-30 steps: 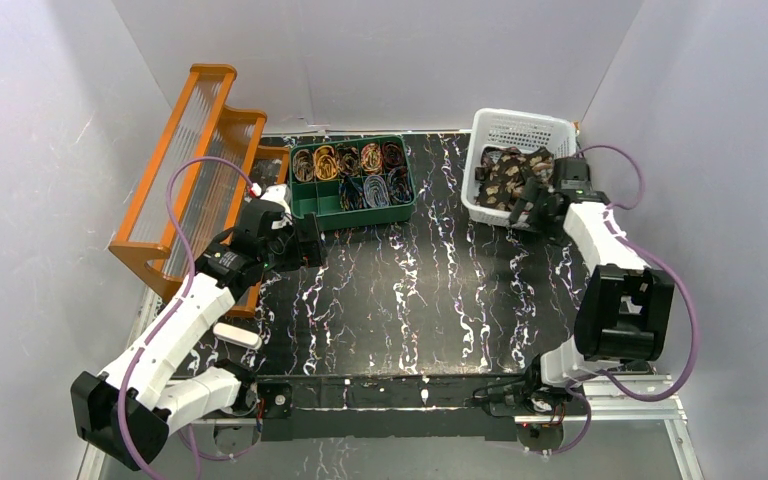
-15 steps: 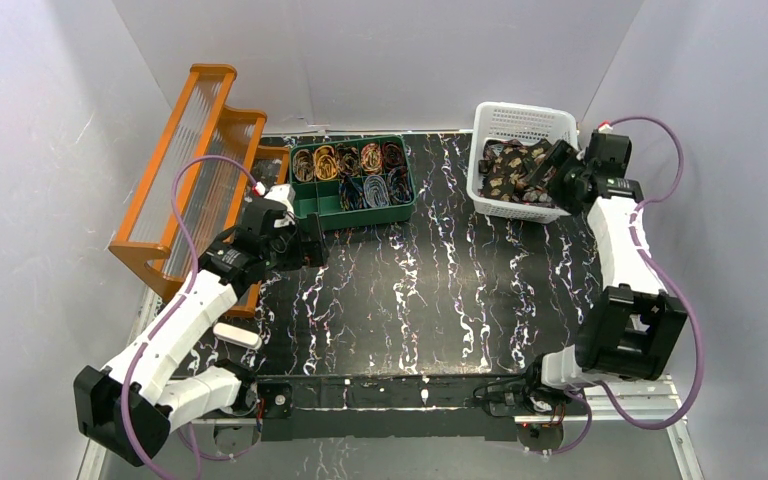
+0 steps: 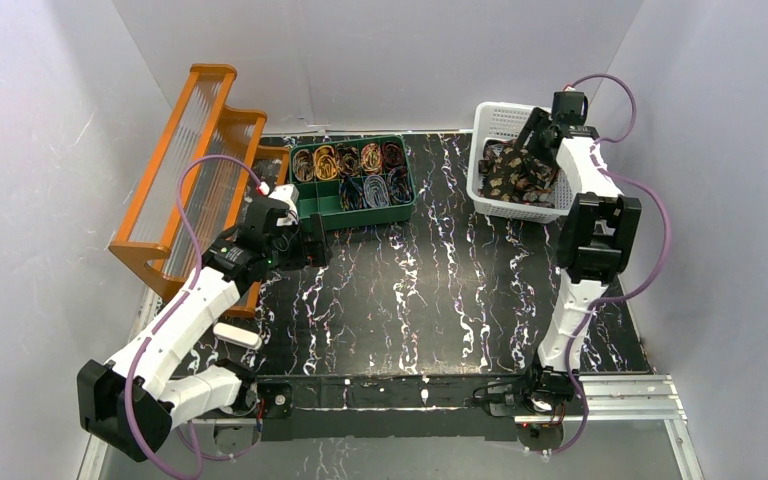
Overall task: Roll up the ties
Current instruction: Pick up the tie from the bin.
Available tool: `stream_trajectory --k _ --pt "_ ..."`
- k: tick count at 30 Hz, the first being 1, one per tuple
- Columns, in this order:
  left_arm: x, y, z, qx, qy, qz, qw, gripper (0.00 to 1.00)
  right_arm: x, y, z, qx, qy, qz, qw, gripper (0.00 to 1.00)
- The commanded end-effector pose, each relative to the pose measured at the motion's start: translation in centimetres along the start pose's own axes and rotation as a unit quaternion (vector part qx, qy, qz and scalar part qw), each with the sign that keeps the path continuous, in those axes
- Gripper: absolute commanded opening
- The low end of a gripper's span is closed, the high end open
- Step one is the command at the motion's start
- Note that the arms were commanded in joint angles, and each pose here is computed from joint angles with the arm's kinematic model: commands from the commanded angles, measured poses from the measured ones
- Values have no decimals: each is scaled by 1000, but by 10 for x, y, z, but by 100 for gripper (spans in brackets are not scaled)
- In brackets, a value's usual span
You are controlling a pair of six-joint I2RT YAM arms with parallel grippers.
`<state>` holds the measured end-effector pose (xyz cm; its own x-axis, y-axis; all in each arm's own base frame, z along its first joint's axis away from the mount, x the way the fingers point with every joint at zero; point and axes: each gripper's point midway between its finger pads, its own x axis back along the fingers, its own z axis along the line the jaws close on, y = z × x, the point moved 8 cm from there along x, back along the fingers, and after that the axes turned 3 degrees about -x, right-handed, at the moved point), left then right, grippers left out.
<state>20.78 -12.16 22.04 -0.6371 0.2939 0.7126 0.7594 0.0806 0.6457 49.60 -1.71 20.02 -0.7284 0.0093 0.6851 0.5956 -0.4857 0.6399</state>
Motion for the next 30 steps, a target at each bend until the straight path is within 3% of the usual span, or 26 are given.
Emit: stream_trajectory --k 1,3,7,16,19,28,30 --pt "4 -3 1 -1 -5 -1 1000 98 -1 42 2 46 -48 -91 994 77" --pt "4 -3 1 -5 -4 1 1000 98 -17 43 -2 59 -61 -90 992 77" --pt "0 -4 3 -8 1 7 1000 98 -47 30 3 73 -20 -28 997 74" --pt "-6 -8 6 -16 10 20 1000 98 -70 3 -2 91 -6 34 995 72" --pt "-7 -9 6 -18 12 23 999 98 -75 1 0 100 -4 35 994 59" --pt "-8 -3 4 -27 11 19 999 98 -41 39 16 116 -9 -30 993 3" --pt "-7 -2 4 -27 10 18 999 98 -28 49 22 114 -2 -38 993 1"
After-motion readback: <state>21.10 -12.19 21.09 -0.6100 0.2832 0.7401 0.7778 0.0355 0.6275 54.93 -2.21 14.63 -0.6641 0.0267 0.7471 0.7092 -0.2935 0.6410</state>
